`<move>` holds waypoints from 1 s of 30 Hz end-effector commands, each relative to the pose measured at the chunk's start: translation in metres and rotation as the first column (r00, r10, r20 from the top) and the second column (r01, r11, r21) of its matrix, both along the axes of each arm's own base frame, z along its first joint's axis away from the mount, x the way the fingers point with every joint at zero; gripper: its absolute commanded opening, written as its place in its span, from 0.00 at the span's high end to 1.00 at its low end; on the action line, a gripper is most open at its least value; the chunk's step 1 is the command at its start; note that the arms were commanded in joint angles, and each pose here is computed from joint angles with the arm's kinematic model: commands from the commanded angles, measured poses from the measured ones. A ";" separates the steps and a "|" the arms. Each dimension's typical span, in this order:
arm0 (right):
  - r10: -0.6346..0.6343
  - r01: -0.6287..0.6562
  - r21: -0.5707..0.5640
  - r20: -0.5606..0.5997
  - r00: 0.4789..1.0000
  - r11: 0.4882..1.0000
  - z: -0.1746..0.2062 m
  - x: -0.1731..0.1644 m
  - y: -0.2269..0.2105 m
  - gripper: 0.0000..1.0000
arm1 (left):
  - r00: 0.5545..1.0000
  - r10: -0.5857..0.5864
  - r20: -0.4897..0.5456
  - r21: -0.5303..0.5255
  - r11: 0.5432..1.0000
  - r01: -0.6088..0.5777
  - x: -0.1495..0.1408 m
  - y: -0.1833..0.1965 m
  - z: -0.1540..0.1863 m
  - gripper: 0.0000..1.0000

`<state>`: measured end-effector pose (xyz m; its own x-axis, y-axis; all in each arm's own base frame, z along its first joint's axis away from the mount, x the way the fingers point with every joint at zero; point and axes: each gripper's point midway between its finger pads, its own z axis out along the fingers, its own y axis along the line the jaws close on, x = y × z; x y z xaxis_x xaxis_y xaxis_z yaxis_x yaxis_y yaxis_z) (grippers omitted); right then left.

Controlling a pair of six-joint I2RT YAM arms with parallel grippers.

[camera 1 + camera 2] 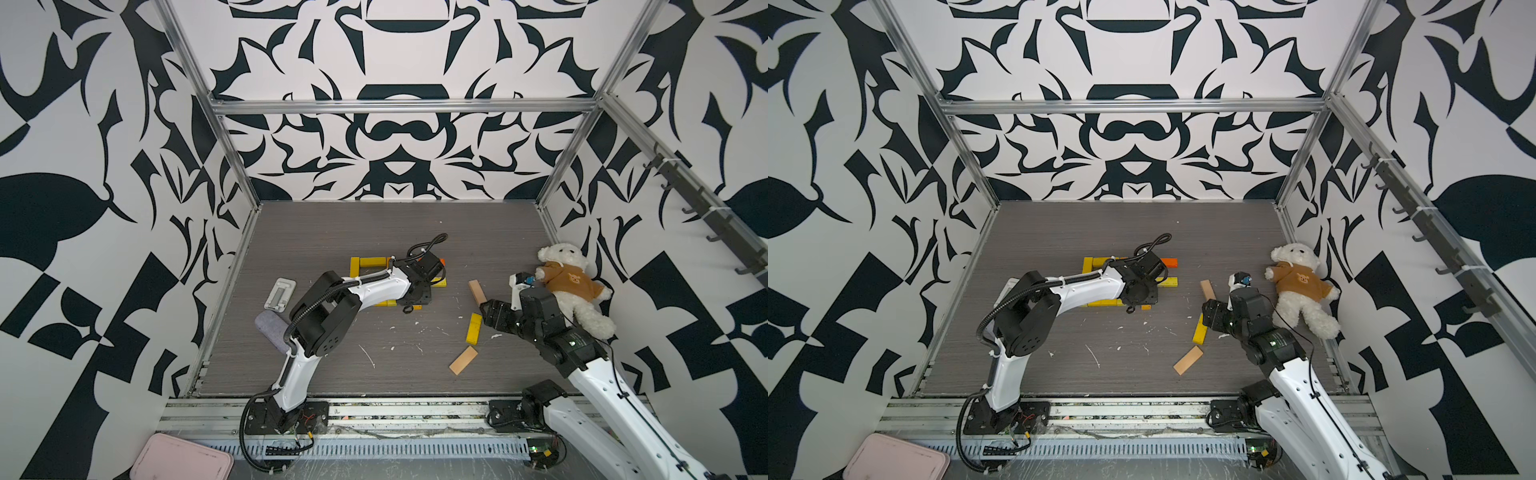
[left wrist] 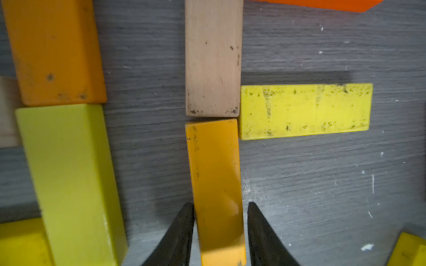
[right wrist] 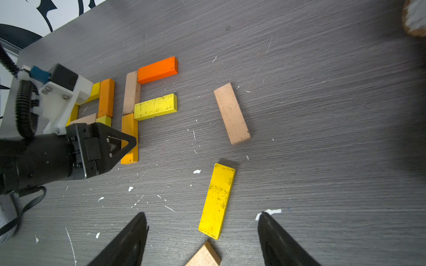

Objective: Assemble the number 8 with building blocks
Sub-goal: Assemble the building block at the center of the board.

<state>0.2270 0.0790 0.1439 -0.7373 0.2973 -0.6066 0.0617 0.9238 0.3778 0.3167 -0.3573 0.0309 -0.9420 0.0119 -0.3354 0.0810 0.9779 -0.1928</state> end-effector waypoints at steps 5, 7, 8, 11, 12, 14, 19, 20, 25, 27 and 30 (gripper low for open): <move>-0.011 0.011 0.002 0.021 1.000 1.000 0.003 0.003 0.000 0.22 | 1.000 -0.004 0.005 0.033 0.999 0.004 0.002 0.008 0.003 0.61; -0.011 0.011 0.004 0.024 1.000 1.000 0.004 0.003 0.000 0.22 | 1.000 -0.005 0.006 0.035 0.999 0.005 0.002 0.009 0.002 0.61; -0.011 0.011 0.003 0.020 1.000 1.000 0.003 0.003 0.000 0.22 | 1.000 -0.007 0.005 0.037 0.999 0.007 0.001 0.009 0.002 0.61; -0.011 0.011 0.004 0.020 1.000 1.000 0.002 0.002 -0.001 0.22 | 1.000 -0.010 0.006 0.041 0.999 0.010 0.001 0.010 0.001 0.62; -0.012 0.012 0.004 0.021 1.000 1.000 0.002 0.002 -0.001 0.22 | 1.000 -0.011 0.006 0.043 0.999 0.011 0.001 0.010 0.001 0.63; -0.013 0.012 0.004 0.021 1.000 1.000 0.002 0.002 -0.001 0.22 | 1.000 -0.012 0.006 0.047 0.999 0.011 0.001 0.011 0.000 0.63; -0.013 0.013 0.003 0.018 1.000 1.000 0.001 0.002 -0.001 0.22 | 1.000 -0.017 0.012 0.050 0.999 0.017 0.002 0.011 0.001 0.64; -0.013 0.013 0.005 0.018 1.000 1.000 0.001 0.002 -0.001 0.22 | 1.000 -0.016 0.013 0.051 0.999 0.015 0.003 0.012 0.002 0.64; -0.014 0.014 0.004 0.017 1.000 1.000 0.000 0.003 -0.001 0.22 | 1.000 -0.008 0.013 0.054 0.998 0.007 0.003 0.013 0.002 0.61; -0.013 0.013 0.004 0.016 1.000 1.000 0.000 0.002 -0.001 0.22 | 1.000 0.001 0.013 0.053 0.999 -0.001 0.003 0.015 0.002 0.56; -0.012 0.012 0.002 0.013 1.000 1.000 -0.001 0.002 0.000 0.22 | 1.000 0.010 0.015 0.036 0.999 -0.010 0.003 0.015 0.005 0.50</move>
